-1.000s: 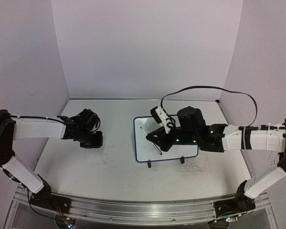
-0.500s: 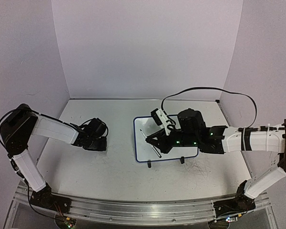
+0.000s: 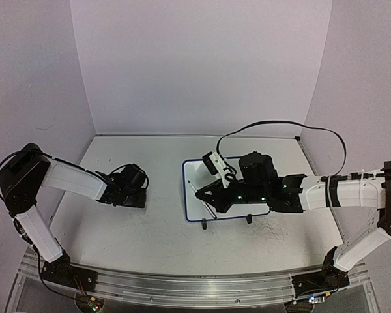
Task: Write a sentence on the whiteboard
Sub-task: Place the pen cap at the center of the board, then pass from the right arm to the left
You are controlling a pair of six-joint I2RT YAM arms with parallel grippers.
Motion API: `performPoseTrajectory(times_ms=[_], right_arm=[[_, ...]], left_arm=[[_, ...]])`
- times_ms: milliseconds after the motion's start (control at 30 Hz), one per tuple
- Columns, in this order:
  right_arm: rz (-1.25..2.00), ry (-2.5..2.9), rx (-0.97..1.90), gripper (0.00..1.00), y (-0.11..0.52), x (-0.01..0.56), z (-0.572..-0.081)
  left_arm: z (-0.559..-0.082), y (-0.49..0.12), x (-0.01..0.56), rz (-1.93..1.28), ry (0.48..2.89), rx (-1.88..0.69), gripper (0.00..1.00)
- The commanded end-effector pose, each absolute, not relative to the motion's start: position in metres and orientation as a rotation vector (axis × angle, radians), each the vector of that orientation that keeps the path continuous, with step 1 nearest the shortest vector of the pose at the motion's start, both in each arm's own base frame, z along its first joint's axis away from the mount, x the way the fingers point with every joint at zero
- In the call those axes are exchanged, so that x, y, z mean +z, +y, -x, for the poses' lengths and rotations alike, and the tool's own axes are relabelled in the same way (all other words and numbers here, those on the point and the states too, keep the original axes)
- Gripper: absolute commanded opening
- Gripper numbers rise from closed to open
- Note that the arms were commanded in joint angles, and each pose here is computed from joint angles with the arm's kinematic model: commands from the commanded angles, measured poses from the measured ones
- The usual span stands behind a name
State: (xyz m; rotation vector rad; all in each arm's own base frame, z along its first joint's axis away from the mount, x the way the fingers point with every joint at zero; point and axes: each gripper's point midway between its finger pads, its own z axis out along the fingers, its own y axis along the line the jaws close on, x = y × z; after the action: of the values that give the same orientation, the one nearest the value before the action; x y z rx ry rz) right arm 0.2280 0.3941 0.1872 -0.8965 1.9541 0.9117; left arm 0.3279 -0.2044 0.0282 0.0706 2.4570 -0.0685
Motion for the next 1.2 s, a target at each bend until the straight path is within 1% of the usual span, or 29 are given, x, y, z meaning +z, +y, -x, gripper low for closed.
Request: performPoseTrajectory(times_ms=[0, 133, 233, 300, 400, 567, 700, 800, 867, 967, 1033, 1100, 1167], right_arm=[[0.884, 1.912, 0.923, 0.0, 0.398, 0.196, -0.23], [0.887, 1.922, 0.915, 0.0, 0.398, 0.192, -0.23], [0.893, 1.917, 0.914, 0.0, 0.398, 0.193, -0.23], [0.899, 1.909, 0.918, 0.0, 0.398, 0.195, -0.229], [0.921, 1.885, 0.926, 0.0, 0.399, 0.2, -0.227], [0.977, 1.836, 0.934, 0.0, 0.403, 0.208, -0.22], [0.983, 1.816, 0.938, 0.0, 0.405, 0.215, -0.22], [0.982, 1.803, 0.948, 0.0, 0.408, 0.221, -0.218], [0.986, 1.797, 0.954, 0.0, 0.409, 0.223, -0.216], [0.988, 1.795, 0.953, 0.0, 0.412, 0.223, -0.214], [0.992, 1.797, 0.956, 0.0, 0.414, 0.222, -0.212], [0.998, 1.792, 0.961, 0.0, 0.417, 0.223, -0.209], [1.003, 1.785, 0.964, 0.0, 0.419, 0.225, -0.207]], left_arm=[[-0.338, -0.208, 0.092, -0.044, 2.327, -0.142, 0.56], [-0.334, -0.217, 0.134, -0.075, 2.283, -0.251, 0.67], [-0.323, -0.238, 0.175, -0.134, 2.235, -0.451, 0.83], [-0.314, -0.252, 0.197, -0.179, 2.209, -0.588, 0.9], [-0.29, -0.284, 0.239, -0.278, 2.164, -0.884, 0.92], [-0.249, -0.327, 0.284, -0.467, 2.099, -1.308, 0.92], [-0.221, -0.355, 0.295, -0.618, 2.081, -1.442, 0.91], [-0.205, -0.371, 0.288, -0.688, 2.101, -1.484, 0.91], [-0.203, -0.376, 0.279, -0.677, 2.139, -1.494, 0.86], [-0.206, -0.379, 0.268, -0.646, 2.179, -1.496, 0.73], [-0.209, -0.38, 0.263, -0.63, 2.197, -1.489, 0.67], [-0.213, -0.38, 0.261, -0.608, 2.204, -1.474, 0.62], [-0.216, -0.38, 0.259, -0.585, 2.207, -1.462, 0.59]])
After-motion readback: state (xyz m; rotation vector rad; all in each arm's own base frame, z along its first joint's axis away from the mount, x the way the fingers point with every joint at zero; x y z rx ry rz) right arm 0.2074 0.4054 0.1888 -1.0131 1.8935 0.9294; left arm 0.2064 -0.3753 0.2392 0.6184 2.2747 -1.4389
